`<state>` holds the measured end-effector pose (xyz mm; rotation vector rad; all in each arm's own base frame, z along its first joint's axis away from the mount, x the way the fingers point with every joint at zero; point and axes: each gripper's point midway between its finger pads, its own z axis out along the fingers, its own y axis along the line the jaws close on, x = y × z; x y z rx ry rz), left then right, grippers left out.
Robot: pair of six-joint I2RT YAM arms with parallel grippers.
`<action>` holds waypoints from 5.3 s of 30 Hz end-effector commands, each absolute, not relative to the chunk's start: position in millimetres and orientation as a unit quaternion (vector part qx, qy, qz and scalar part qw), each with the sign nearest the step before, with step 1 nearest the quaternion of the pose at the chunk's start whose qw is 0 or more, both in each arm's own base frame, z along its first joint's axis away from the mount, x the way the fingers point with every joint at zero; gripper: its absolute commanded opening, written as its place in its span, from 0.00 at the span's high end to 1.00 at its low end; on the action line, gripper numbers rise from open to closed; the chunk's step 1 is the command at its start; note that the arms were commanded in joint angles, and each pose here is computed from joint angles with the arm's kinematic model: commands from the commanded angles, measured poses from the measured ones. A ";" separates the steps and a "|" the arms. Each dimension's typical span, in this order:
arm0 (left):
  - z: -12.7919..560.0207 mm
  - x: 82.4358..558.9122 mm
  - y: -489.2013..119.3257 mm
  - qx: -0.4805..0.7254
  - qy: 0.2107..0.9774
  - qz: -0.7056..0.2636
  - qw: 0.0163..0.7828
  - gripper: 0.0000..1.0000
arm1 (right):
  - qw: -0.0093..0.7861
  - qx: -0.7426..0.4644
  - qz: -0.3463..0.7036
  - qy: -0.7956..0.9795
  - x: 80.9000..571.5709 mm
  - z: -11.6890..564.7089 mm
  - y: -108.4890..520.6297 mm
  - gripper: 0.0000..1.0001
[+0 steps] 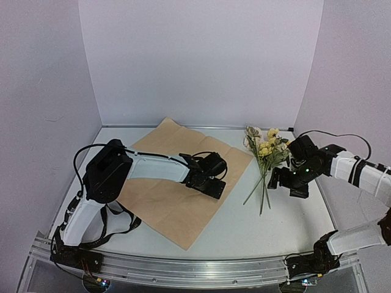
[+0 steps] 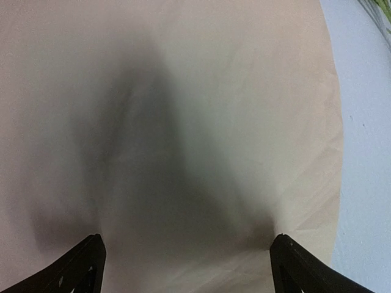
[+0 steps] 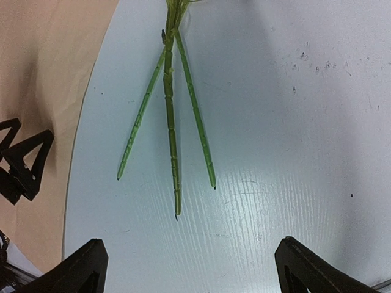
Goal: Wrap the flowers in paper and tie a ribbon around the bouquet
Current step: Move the flattened wrapping paper to the center of the board, then pick up the fake flower from the center of the board, then move the flattened wrapping paper to the center of the board, then place the fake flower on the flattened wrapping paper.
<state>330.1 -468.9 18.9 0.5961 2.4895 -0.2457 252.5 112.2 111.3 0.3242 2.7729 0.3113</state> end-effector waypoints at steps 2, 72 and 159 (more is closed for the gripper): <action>12.6 302.3 -469.2 0.259 0.924 -0.066 0.274 0.04 | 0.177 0.124 0.090 0.972 258.4 113.7 102.5 0.02; 0.5 273.8 -418.7 0.190 0.957 -0.147 0.160 0.05 | 0.036 0.146 0.028 0.988 396.0 98.0 107.6 1.00; 12.4 235.5 -289.3 0.054 0.968 -0.216 0.115 0.61 | 0.145 0.033 0.212 0.966 357.3 75.6 413.3 0.56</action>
